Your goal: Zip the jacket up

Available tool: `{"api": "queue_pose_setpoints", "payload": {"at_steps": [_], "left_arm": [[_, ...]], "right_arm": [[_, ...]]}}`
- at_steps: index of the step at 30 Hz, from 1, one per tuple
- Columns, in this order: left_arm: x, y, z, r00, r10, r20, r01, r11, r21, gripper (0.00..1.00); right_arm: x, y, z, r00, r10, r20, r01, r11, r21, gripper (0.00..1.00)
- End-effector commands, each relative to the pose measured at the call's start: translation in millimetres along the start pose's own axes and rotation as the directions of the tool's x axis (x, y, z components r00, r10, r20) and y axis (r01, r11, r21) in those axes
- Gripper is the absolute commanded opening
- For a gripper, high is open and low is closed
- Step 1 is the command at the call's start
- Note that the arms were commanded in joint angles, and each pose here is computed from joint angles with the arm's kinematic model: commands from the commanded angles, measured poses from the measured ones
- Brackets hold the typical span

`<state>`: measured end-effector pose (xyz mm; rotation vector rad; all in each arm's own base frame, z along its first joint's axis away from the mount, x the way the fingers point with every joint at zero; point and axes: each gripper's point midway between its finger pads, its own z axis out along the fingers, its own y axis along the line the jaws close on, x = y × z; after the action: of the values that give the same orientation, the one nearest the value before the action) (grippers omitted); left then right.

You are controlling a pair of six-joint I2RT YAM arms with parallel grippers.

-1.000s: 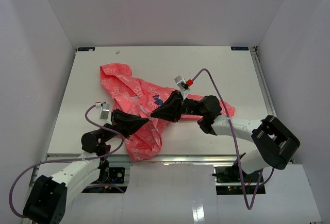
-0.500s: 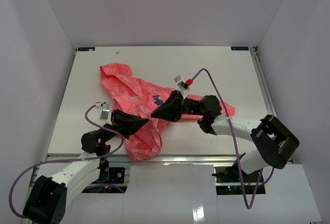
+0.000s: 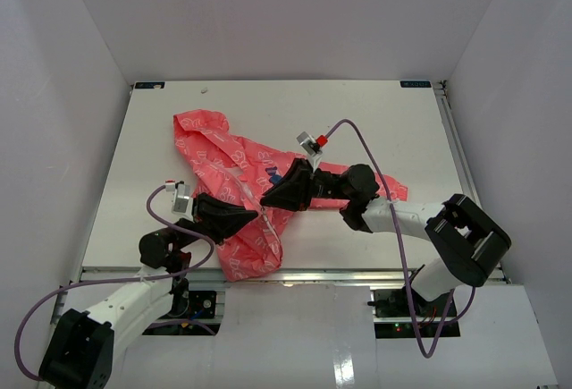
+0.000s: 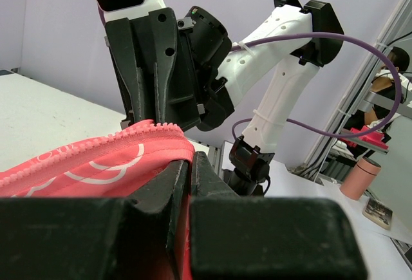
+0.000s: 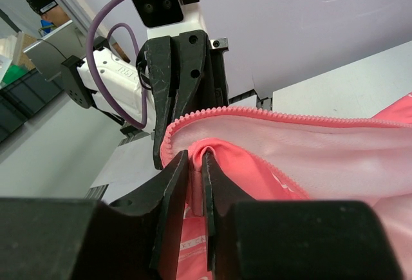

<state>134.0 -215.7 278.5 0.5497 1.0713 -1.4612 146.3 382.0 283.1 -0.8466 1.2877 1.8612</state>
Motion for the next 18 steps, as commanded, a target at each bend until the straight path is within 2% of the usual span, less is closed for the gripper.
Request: {"api": "queue_pose_setpoints", "payload": {"at_steps": [1,3,18], "left_arm": [[-46.6,-61.3,-0.7,0.942,0.260,0.215,-0.305,0.928,0.214,0.00],[-45.4,-58.7,-0.4,0.944,0.255,0.210,-0.297,0.932,0.207,0.00],[-40.9,-47.2,1.8,0.949,0.247,0.196,-0.283,0.942,0.179,0.00]], "right_arm": [[-68.4,85.9,-5.6,0.870,-0.374,0.322,0.456,0.859,-0.234,0.11],[-70.0,88.4,-5.9,0.867,-0.376,0.328,0.460,0.856,-0.235,0.08],[-83.9,101.5,-3.6,0.828,-0.391,0.401,0.499,0.841,-0.209,0.08]]}}
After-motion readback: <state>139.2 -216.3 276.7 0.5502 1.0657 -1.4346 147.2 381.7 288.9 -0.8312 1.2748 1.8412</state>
